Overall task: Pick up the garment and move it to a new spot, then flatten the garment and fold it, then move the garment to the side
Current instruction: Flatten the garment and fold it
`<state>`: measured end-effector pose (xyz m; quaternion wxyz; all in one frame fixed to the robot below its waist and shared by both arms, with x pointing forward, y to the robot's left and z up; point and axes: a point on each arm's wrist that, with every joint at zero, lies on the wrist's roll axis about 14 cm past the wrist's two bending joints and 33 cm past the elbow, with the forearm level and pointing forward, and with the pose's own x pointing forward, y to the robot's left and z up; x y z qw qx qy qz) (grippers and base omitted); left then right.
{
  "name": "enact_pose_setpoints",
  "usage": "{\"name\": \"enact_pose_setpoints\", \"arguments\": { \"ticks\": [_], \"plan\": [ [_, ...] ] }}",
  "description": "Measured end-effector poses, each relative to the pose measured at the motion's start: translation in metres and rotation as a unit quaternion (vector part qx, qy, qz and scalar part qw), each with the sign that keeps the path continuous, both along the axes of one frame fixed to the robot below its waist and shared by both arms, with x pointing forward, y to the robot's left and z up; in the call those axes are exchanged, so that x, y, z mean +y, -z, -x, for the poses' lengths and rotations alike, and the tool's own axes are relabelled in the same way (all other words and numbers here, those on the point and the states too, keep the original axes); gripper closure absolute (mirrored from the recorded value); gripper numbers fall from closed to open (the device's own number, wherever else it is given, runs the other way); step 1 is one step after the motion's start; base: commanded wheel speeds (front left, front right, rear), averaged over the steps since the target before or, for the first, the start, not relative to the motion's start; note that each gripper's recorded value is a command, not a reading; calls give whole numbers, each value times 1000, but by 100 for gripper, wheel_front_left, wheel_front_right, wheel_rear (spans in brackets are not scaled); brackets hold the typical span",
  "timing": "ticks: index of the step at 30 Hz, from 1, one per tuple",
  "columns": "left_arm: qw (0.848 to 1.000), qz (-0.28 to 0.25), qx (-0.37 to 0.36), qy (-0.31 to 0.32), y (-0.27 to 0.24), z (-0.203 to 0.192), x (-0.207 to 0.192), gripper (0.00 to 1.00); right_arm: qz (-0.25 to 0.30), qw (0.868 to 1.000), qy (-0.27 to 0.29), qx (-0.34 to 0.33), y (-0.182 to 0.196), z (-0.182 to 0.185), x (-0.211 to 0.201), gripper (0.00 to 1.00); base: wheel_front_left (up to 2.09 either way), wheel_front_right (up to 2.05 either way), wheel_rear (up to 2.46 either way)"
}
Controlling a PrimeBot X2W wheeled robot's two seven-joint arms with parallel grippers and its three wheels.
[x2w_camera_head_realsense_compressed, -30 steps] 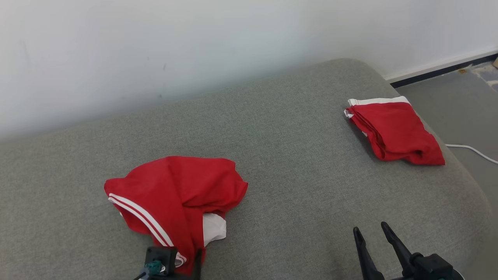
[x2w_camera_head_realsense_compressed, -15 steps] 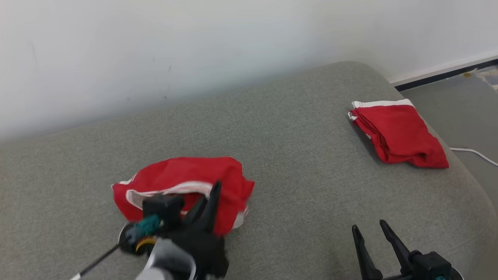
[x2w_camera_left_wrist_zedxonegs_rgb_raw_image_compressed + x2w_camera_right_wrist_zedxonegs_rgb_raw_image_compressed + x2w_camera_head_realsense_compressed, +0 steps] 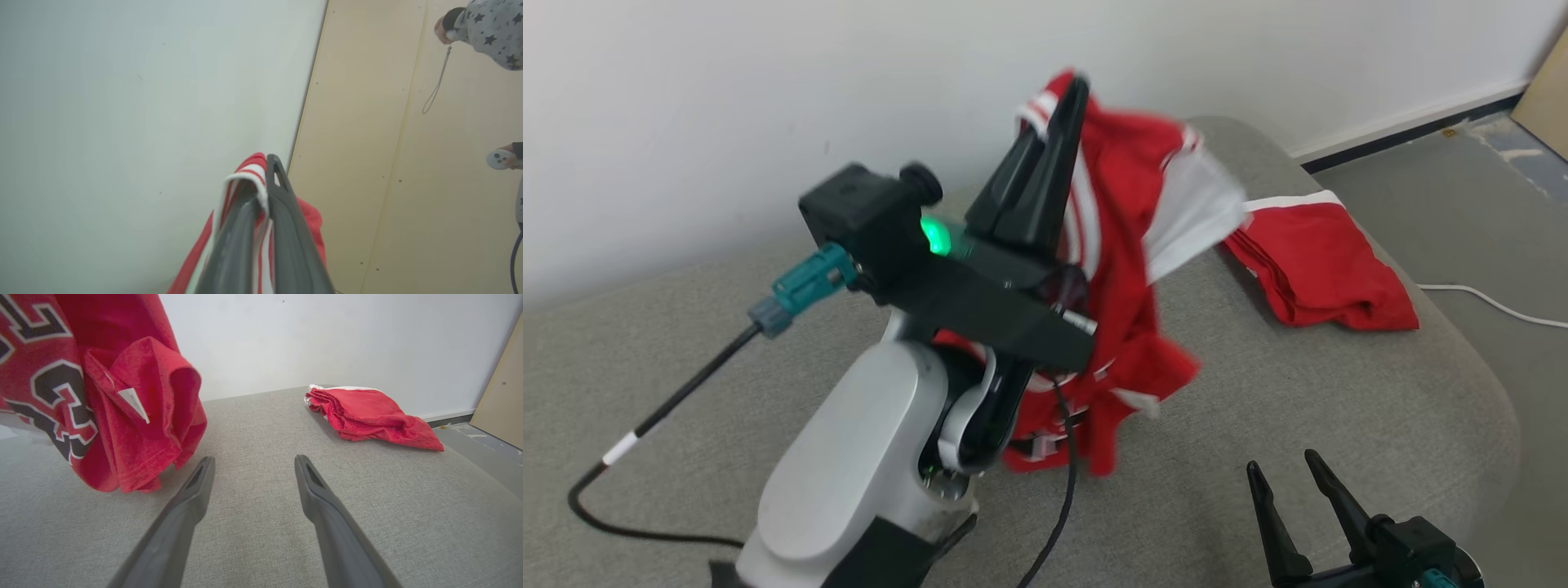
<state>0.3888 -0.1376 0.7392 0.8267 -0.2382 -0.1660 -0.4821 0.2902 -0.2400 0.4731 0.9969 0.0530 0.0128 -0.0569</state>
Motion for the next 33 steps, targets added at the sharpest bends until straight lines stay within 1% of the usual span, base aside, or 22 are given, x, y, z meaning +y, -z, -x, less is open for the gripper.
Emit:
{"name": "enact_pose_setpoints", "arguments": {
  "ticks": [3,6,7,9,12,14,16,17,19,21,24,28,33],
  "plan": [
    [997,62,-26,23,-38,11,-6,100,0,1000,8,2,1,3,-4,0,0,0,0],
    [989,136,-30,40,-72,18,2,100,1,1000,11,4,2,4,-6,0,0,0,0],
    [987,154,-26,42,-79,19,5,100,1,1000,10,4,2,3,-6,0,0,0,0],
    [984,173,-14,41,-87,19,9,100,2,1000,7,5,2,1,-5,0,0,0,0],
    [985,170,34,18,-69,4,13,100,3,1000,-4,5,2,-4,1,0,0,0,0],
    [985,149,81,-18,-36,-16,18,100,3,1000,-12,4,2,-9,5,0,0,0,0],
    [980,125,138,-65,9,-40,31,100,4,1000,-23,6,3,-15,10,0,0,0,0],
    [975,117,165,-91,32,-50,42,100,4,1000,-28,7,3,-18,13,0,0,0,0],
    [961,104,212,-147,76,-69,71,100,4,999,-41,8,4,-25,19,0,0,0,0],
    [941,87,256,-204,122,-80,104,100,6,999,-53,9,4,-31,25,0,0,0,0],
    [905,80,309,-280,177,-86,158,100,9,997,-70,14,7,-39,33,0,0,0,0],
    [862,87,345,-360,220,-81,224,100,10,995,-97,20,11,-48,46,0,0,0,0],
    [818,94,368,-431,254,-63,288,100,11,992,-124,22,13,-56,61,0,0,0,0]
  ]
}}
